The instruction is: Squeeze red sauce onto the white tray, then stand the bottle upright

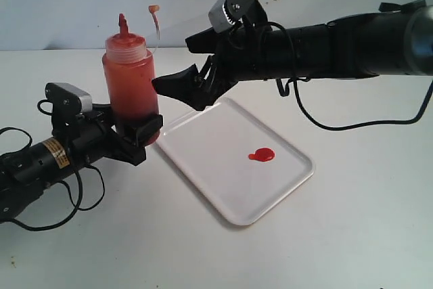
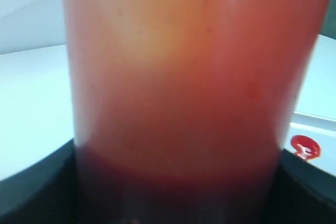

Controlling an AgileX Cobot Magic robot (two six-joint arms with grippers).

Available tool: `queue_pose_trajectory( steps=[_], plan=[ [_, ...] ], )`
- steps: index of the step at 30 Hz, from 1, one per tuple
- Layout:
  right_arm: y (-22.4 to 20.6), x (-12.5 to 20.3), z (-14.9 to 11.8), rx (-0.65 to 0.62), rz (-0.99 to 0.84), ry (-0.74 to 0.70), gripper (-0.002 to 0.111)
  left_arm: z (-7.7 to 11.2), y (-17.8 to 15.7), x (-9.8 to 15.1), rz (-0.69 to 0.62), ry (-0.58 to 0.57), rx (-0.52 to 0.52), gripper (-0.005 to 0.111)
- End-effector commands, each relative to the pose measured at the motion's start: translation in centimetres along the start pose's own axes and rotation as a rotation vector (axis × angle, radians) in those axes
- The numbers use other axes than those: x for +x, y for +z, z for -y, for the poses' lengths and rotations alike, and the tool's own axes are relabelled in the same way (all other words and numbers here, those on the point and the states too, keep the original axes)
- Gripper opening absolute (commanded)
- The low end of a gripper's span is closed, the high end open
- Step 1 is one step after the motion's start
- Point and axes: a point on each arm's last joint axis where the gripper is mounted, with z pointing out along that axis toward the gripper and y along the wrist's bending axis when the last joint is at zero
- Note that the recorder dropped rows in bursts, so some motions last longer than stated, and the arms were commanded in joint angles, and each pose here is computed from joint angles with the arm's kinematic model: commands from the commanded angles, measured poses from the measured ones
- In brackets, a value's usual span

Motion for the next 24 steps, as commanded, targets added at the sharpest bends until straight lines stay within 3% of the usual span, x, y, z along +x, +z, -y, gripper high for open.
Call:
queue_pose_trajectory(
  steps=[1, 6, 19, 24],
  plan=[
    [0.2, -0.2, -0.4, -0.021, 0.016, 0.009, 0.105, 0.7, 0.4, -1.1, 0.056, 0.049, 0.106, 0.0],
    [0.2, -0.2, -0.5, -0.029, 0.019, 0.018, 0.105, 1.3, 0.9, -1.4, 0.055, 0.106, 0.199, 0.0],
    [1.6, -0.6, -2.6, -0.1, 0.014, -0.005, 0.105, 1.3, 0.8, -1.4, 0.054, 0.11, 0.201, 0.0],
    [2.5, -0.7, -3.8, -0.103, -0.006, -0.021, 0.097, 1.3, 0.8, -1.4, 0.054, 0.11, 0.201, 0.0]
  ],
)
